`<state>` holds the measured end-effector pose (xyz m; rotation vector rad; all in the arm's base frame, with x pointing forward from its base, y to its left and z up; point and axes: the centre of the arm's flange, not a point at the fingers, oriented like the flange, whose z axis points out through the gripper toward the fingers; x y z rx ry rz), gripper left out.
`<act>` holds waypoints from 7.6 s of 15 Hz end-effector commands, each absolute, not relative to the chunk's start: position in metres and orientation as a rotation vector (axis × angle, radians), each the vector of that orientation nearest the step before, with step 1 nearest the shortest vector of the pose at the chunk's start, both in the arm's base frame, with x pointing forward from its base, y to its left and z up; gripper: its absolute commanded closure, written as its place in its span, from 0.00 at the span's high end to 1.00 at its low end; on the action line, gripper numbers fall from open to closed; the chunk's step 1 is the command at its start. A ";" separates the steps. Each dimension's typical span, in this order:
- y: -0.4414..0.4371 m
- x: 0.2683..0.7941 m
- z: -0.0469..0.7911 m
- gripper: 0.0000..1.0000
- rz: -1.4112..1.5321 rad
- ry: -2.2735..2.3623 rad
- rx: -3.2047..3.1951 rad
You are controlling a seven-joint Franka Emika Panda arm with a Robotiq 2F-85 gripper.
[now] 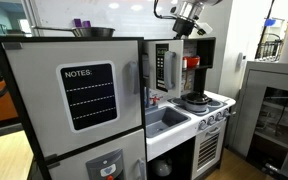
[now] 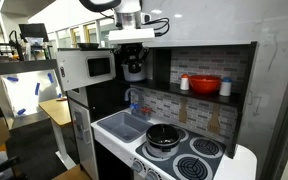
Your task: Take the pot and put it in the cabinet then close the door
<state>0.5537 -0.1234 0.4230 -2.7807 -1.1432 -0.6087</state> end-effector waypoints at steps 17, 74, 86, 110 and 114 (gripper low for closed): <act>-0.137 0.532 0.426 1.00 -0.581 -1.110 -2.792; -0.009 0.322 0.563 1.00 -0.273 -0.952 -2.919; 0.091 0.336 0.558 1.00 -0.165 -1.315 -2.825; 0.176 0.354 0.513 1.00 0.089 -1.601 -2.676; 0.172 0.369 0.497 1.00 0.106 -1.604 -2.661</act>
